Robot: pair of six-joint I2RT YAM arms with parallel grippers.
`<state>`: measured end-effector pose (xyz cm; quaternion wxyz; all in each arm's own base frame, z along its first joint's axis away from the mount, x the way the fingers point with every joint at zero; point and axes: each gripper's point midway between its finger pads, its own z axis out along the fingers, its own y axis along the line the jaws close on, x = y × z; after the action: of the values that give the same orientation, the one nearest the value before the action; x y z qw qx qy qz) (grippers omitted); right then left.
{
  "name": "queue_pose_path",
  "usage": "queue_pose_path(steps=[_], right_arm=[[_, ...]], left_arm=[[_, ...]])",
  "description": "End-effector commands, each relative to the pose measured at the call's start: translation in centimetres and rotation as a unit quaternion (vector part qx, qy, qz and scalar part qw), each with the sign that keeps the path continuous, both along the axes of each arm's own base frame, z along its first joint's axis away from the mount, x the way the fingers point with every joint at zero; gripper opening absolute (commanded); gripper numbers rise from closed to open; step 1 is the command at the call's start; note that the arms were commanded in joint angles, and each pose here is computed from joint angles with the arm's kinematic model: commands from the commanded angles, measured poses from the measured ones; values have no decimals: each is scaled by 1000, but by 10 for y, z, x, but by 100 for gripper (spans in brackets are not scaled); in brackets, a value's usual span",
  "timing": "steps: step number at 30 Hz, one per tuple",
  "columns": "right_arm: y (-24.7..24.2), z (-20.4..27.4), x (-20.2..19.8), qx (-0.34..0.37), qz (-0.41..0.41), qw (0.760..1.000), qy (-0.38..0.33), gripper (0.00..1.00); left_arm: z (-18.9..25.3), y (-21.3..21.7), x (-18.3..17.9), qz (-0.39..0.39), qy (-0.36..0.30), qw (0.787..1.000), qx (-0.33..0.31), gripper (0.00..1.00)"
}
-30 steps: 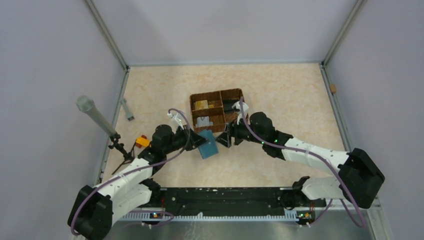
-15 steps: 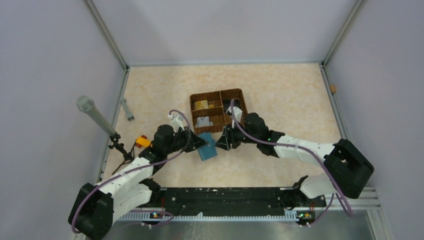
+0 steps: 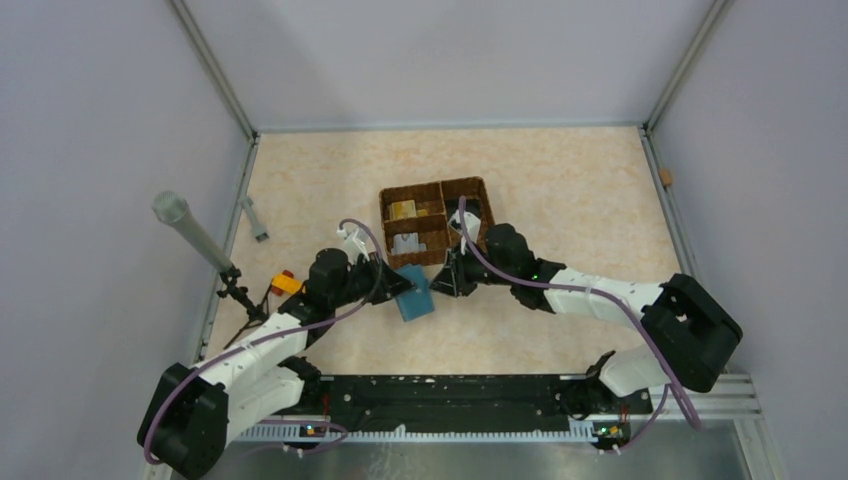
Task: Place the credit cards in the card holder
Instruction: Close the card holder.
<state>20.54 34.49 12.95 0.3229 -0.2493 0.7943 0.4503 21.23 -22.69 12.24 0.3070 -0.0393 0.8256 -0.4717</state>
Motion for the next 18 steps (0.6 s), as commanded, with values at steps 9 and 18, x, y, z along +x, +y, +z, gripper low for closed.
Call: queue_pose_path(steps=[9,18], right_arm=[[8,21,15,26,-10,999,-33,0],[20,32,-4,70,48,996,-37,0]], left_arm=[[25,-5,8,-4,-36,999,-16,0],[24,-4,10,5,-26,1000,-13,0]])
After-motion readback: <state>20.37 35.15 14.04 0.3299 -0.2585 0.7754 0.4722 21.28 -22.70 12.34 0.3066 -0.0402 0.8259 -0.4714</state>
